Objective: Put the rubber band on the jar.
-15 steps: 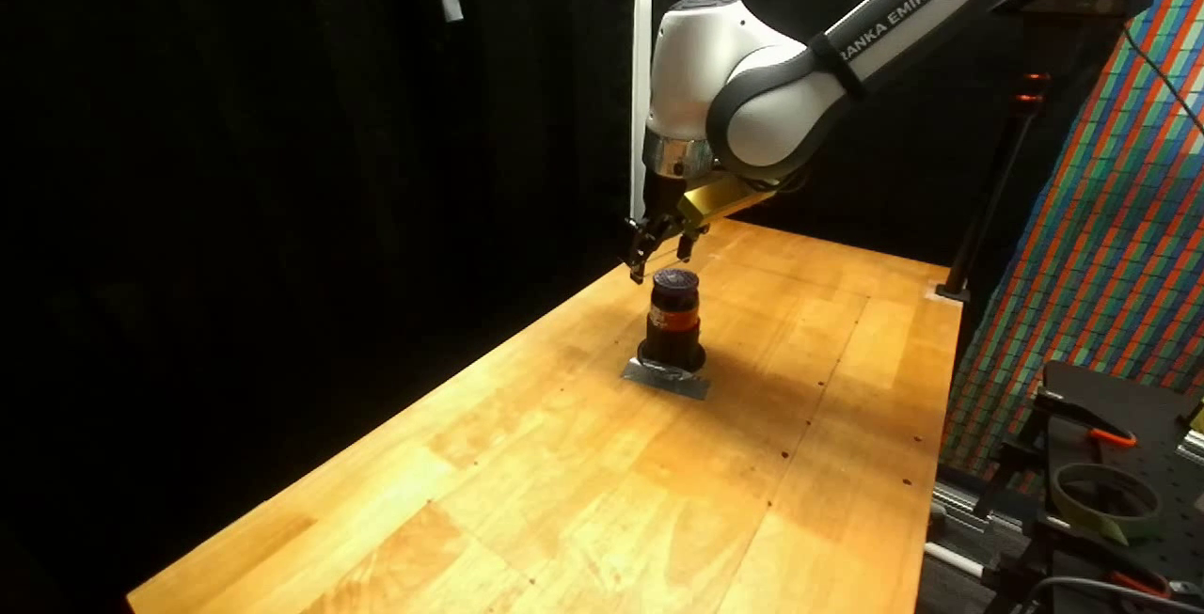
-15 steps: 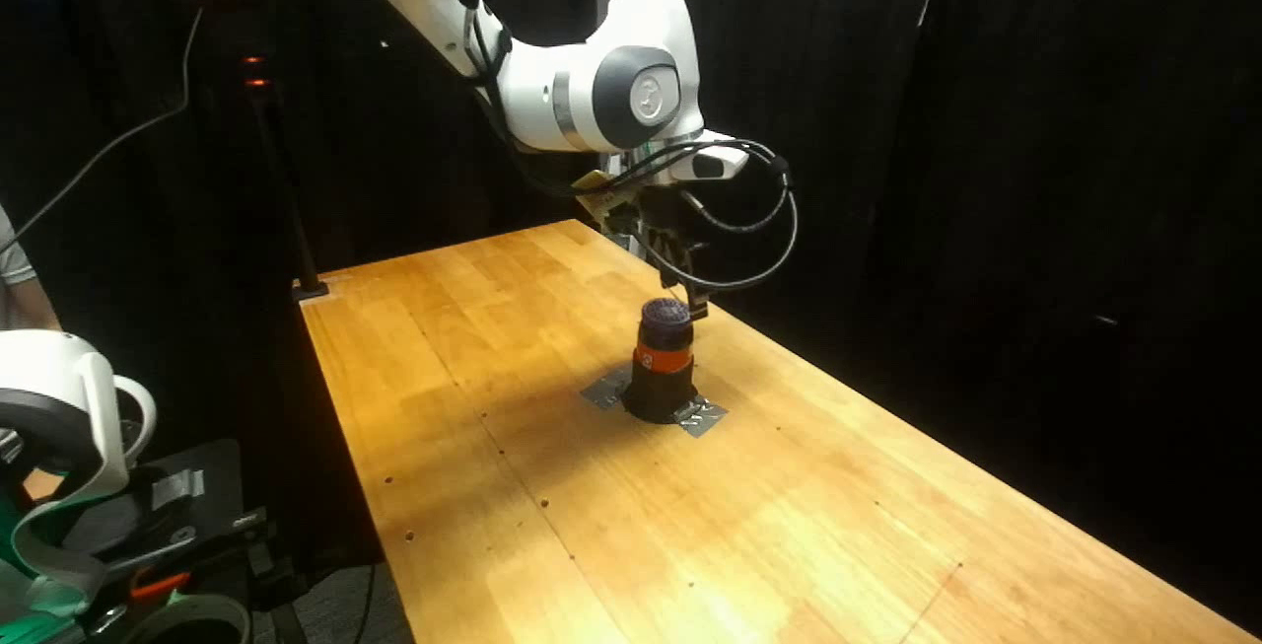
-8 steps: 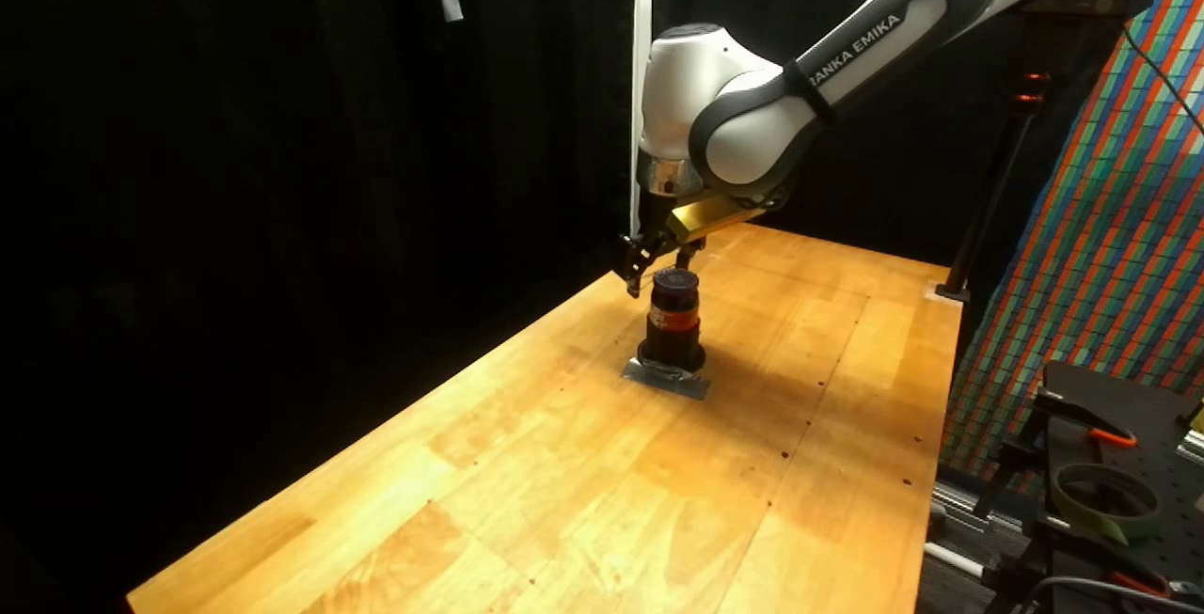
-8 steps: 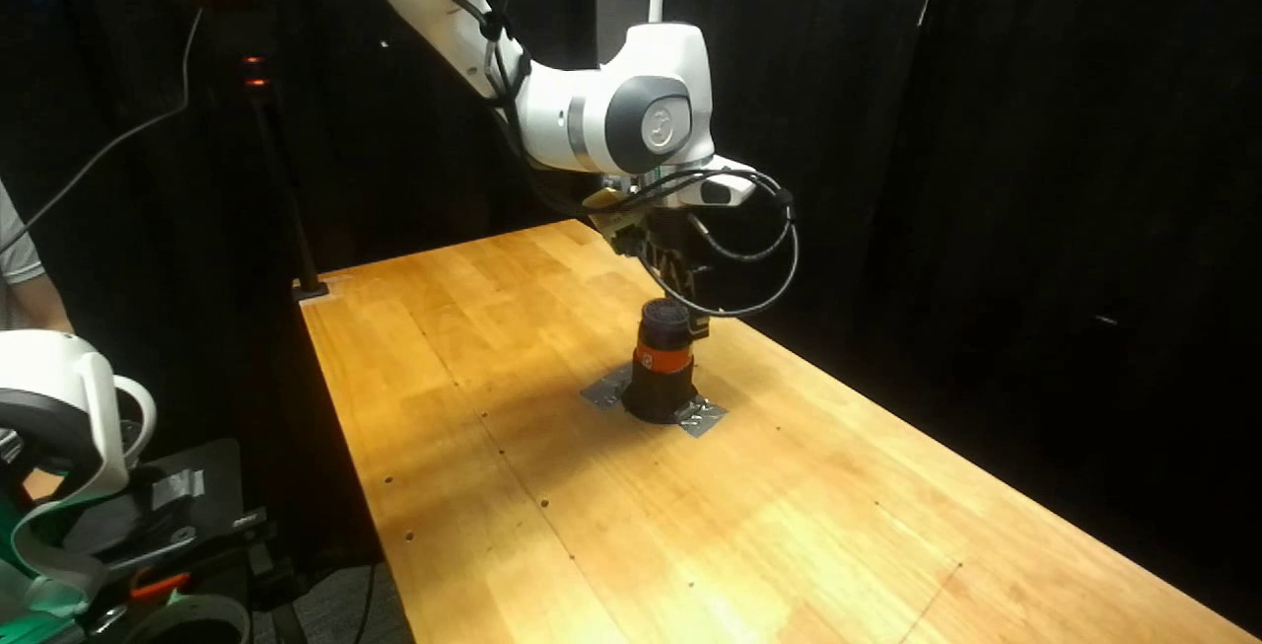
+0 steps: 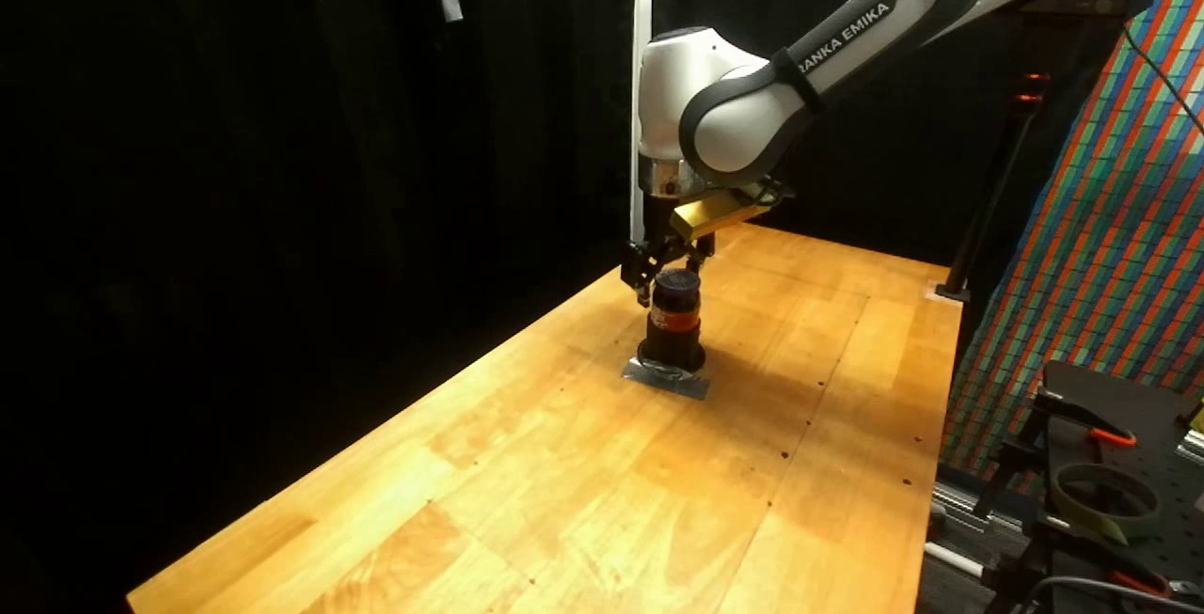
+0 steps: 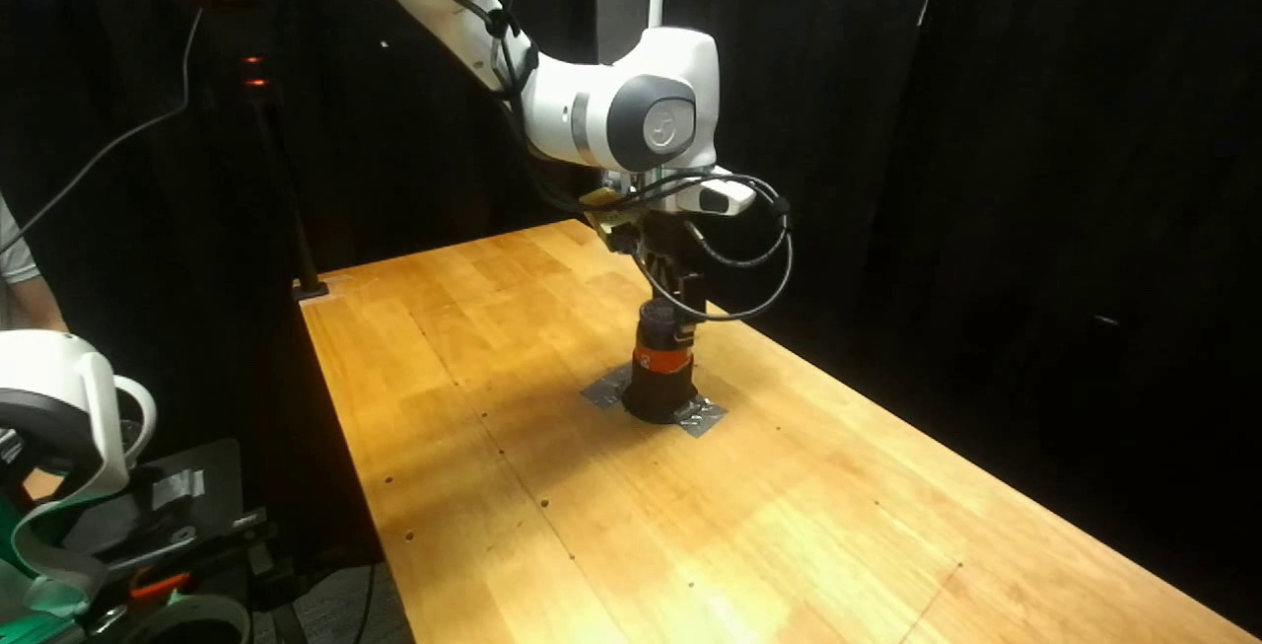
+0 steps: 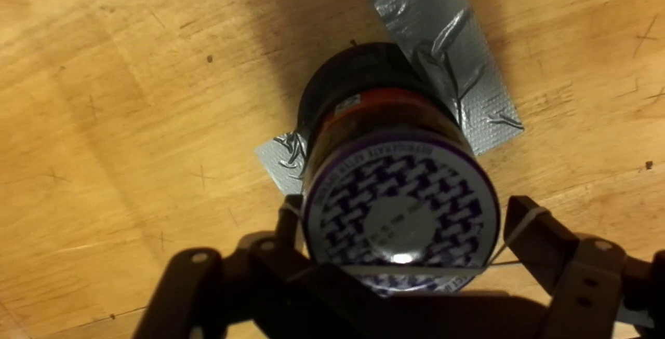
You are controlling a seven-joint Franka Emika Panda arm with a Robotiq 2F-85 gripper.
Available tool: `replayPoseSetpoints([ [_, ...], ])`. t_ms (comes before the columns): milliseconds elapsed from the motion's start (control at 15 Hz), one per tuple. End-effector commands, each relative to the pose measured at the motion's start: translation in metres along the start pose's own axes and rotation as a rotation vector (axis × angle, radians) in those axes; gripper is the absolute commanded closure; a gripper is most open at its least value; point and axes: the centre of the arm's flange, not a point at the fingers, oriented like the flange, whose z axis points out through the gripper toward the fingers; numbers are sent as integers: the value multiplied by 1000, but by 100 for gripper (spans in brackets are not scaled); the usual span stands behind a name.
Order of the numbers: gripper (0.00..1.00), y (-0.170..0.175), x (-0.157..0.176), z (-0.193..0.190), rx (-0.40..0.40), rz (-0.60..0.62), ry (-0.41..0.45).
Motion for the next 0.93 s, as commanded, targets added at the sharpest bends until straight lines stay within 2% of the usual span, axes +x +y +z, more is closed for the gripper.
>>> replayPoseSetpoints([
  [0, 0, 10, -18, -20, 36, -11, -54],
  [333, 0, 20, -42, -13, 93, -34, -115],
  [600, 0, 28, -62, 1, 88, -15, -121],
  [667, 25, 28, -68, 2, 76, -12, -101],
  [733, 26, 29, -75, 0, 83, -10, -83],
  [867, 42, 30, -90, -5, 95, -18, -41],
])
